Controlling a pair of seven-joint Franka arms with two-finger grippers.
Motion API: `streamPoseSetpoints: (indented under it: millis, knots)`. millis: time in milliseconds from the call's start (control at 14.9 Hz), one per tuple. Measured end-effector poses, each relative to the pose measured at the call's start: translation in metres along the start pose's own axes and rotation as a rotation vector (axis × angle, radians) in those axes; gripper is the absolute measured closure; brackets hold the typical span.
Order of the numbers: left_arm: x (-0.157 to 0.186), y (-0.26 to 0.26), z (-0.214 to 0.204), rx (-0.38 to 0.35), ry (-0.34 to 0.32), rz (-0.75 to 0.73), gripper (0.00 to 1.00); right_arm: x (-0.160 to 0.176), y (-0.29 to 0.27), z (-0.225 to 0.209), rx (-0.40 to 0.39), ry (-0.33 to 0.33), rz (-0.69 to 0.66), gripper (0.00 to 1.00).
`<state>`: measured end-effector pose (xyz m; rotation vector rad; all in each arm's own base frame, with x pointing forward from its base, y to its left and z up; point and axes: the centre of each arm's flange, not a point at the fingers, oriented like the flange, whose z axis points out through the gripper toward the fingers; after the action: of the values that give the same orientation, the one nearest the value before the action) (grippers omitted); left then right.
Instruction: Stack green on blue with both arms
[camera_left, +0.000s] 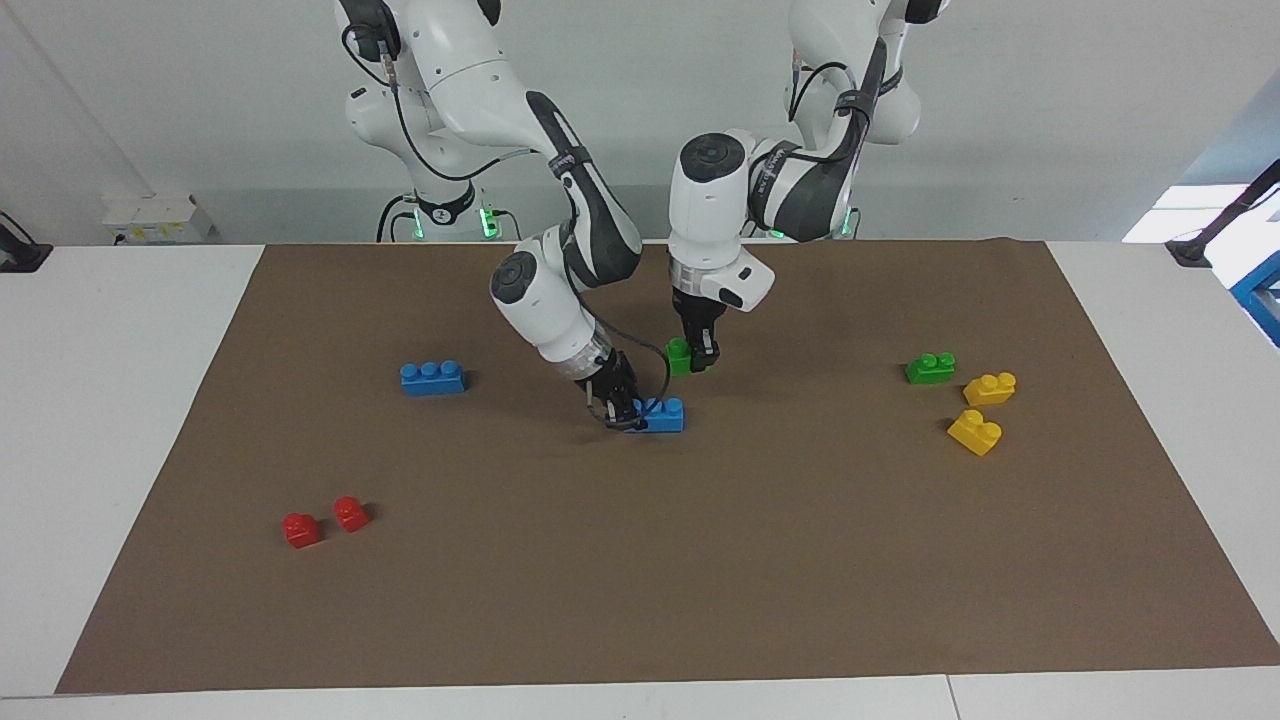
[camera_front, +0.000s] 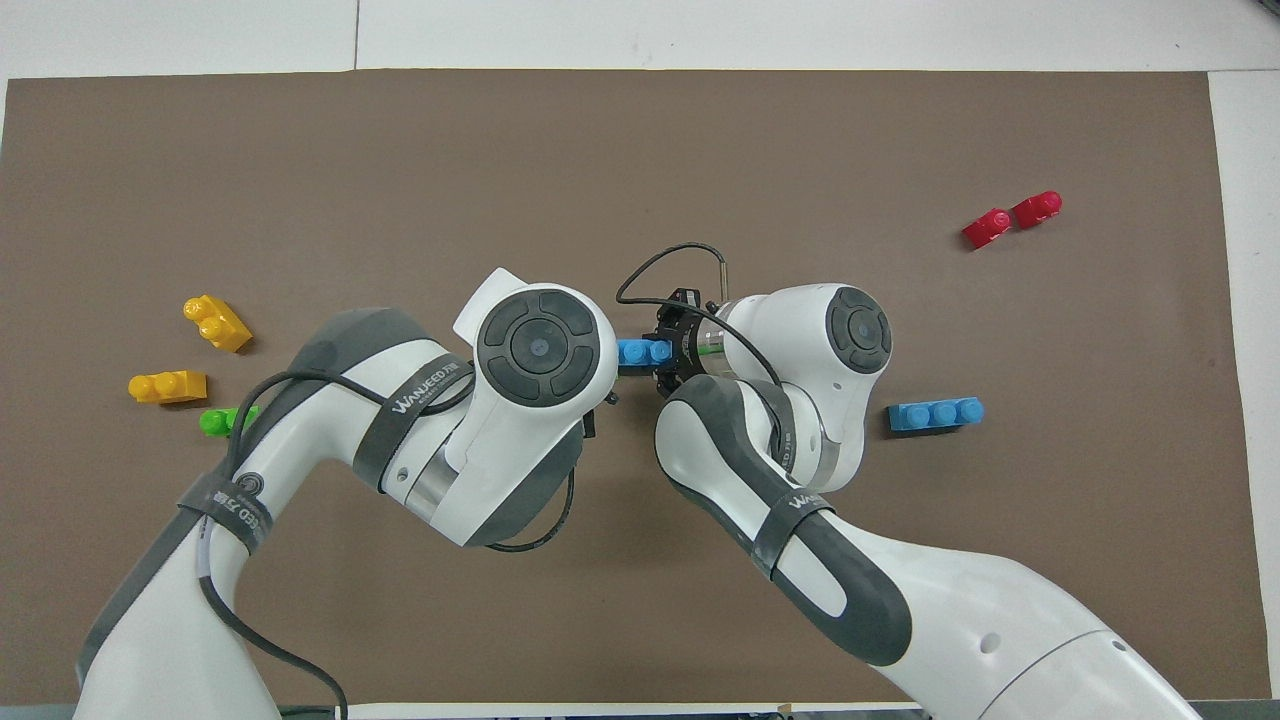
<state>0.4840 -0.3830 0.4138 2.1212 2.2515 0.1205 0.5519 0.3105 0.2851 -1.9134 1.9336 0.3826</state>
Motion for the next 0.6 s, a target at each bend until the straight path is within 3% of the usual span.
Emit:
streamPoseSetpoints:
  millis: [602]
  knots:
    - [-0.020, 0.012, 0.033, -0.015, -0.004, -0.016, 0.66, 0.000, 0.001, 0.000, 0.004, 0.001, -0.001, 0.65]
